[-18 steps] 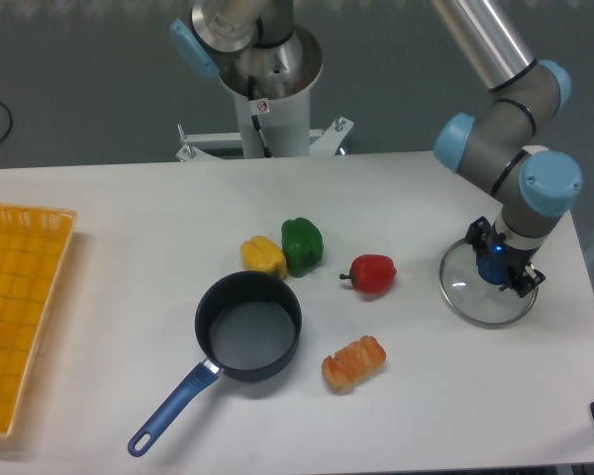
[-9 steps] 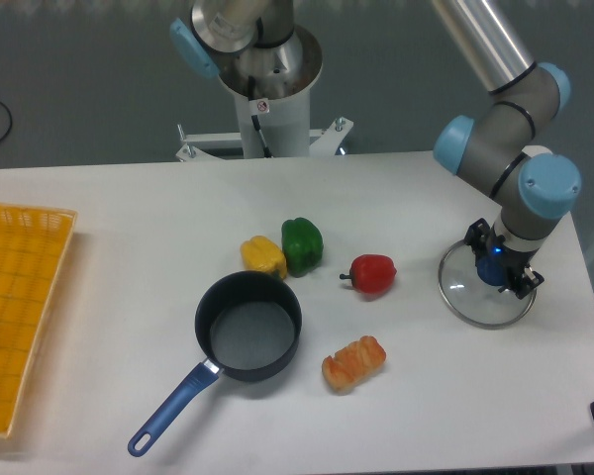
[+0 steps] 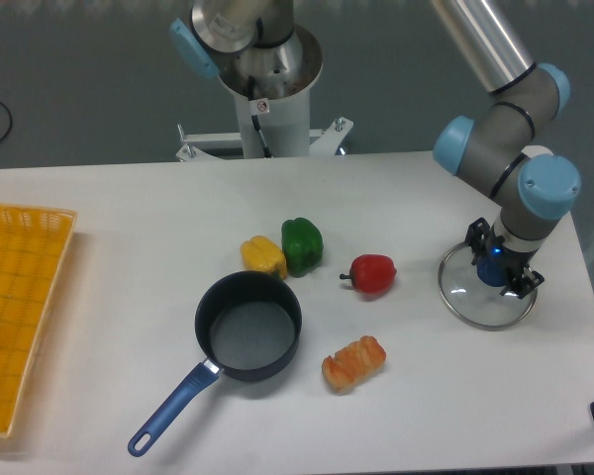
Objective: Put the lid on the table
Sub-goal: 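Set the glass lid flat on the table beside the red pepper, then open the gripper and lift it up off the lid's blue knob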
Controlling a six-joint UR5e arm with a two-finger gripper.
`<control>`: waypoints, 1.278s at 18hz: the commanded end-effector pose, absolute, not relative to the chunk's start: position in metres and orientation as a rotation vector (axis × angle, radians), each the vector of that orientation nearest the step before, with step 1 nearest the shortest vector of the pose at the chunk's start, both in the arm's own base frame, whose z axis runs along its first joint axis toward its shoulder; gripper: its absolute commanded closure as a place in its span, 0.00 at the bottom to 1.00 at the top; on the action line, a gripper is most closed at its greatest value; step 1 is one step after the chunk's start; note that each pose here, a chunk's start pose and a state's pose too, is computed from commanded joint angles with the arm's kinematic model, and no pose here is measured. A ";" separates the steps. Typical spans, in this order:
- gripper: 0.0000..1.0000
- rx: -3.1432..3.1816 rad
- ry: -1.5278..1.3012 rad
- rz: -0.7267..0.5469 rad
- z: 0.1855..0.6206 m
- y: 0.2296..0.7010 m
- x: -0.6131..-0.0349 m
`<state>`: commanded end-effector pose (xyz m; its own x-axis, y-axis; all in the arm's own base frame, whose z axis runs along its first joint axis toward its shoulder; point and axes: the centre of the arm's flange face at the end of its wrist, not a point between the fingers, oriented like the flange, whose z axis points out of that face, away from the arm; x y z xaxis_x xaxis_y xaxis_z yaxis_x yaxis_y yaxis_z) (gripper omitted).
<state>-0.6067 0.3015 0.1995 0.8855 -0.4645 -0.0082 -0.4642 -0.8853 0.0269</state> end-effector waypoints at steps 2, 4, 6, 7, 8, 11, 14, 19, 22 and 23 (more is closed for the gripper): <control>0.00 3.026 -0.745 -0.039 0.208 0.301 -0.606; 0.00 3.026 -0.742 -0.072 0.223 0.300 -0.605; 0.00 3.027 -0.737 -0.108 0.242 0.296 -0.601; 0.00 3.025 -0.734 -0.130 0.255 0.293 -0.599; 0.00 3.027 -0.732 -0.142 0.262 0.291 -0.595; 0.00 3.023 -0.747 -0.199 0.289 0.295 -0.585; 0.00 3.011 -0.781 -0.193 0.305 0.306 -0.571; 0.00 2.999 -0.840 -0.131 0.312 0.325 -0.554; 0.00 2.986 -0.884 -0.130 0.313 0.341 -0.545; 0.00 2.984 -0.891 -0.127 0.313 0.345 -0.542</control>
